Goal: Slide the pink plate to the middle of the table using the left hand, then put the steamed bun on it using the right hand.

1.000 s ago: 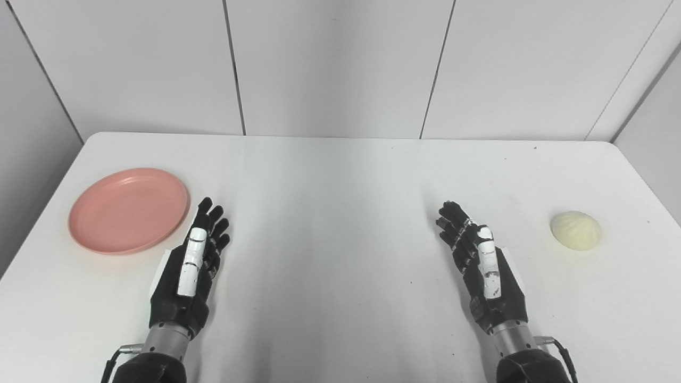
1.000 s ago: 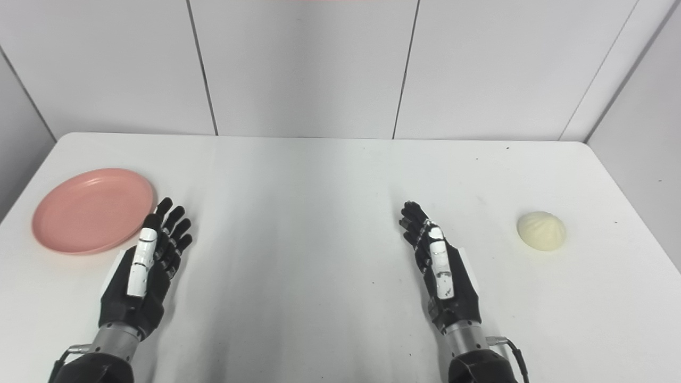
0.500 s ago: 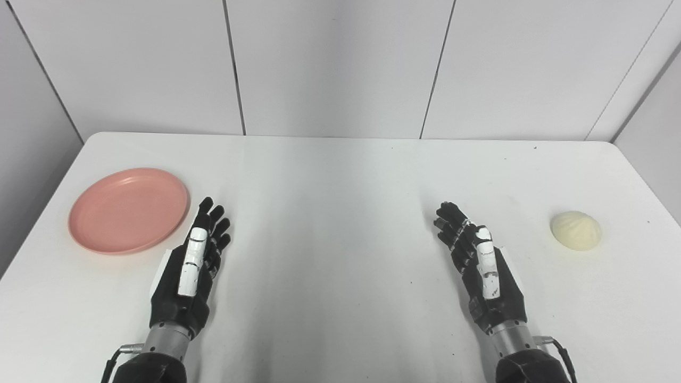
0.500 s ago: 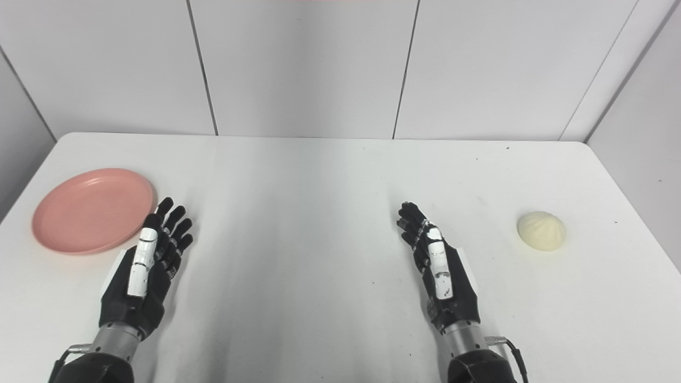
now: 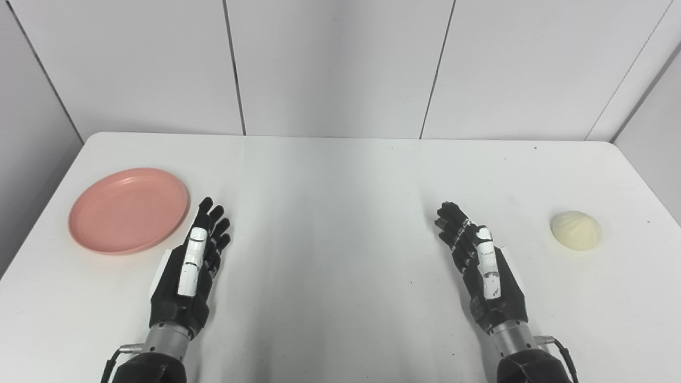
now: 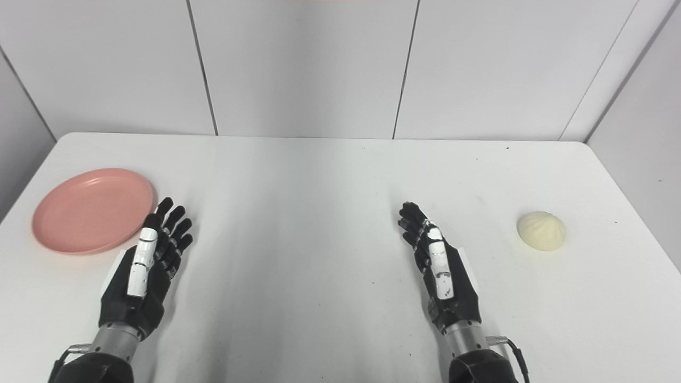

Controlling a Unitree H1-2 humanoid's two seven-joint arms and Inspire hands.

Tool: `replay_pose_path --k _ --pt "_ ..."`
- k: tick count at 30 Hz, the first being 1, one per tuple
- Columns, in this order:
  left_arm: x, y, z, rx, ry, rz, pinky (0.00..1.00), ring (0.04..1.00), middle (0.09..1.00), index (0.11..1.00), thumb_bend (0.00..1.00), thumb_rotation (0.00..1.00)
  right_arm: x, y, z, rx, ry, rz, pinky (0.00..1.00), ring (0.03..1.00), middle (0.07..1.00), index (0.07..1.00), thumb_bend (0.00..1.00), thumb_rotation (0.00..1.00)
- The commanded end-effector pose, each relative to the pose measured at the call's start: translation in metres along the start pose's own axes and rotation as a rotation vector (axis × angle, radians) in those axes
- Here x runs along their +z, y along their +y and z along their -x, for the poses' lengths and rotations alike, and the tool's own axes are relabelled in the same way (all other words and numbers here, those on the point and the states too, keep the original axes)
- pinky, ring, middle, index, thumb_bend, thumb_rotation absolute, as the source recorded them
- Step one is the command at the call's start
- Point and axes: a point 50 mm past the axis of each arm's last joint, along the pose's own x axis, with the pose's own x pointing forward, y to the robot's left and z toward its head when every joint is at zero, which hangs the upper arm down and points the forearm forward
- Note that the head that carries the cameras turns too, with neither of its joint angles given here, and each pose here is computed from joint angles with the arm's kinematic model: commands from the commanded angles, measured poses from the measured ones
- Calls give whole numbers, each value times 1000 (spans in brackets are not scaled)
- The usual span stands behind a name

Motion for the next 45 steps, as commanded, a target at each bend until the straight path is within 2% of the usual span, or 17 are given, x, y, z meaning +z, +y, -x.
replay_pose_path --k 1,32,36,38,45 --pt "15 -4 -4 -18 -54 -4 1000 984 995 1000 674 896 13 3 -4 21 -60 6 955 908 897 863 843 988" --pt "12 -6 -7 -21 -49 -4 1000 989 999 1000 679 882 9 1 -5 21 -48 6 963 914 902 865 843 989" --pt "5 -9 -8 -31 -45 -9 1000 993 1000 1000 677 873 5 -6 -4 22 -43 16 970 923 911 870 834 999" --pt "2 -13 -10 -33 -43 -2 1000 995 1000 1000 637 860 2 -11 -4 20 -42 17 979 924 910 872 833 1000" --pt "-10 -33 -14 -23 -33 -13 1000 985 1000 1000 603 894 -9 -32 -3 16 -36 15 986 928 918 885 828 1000"
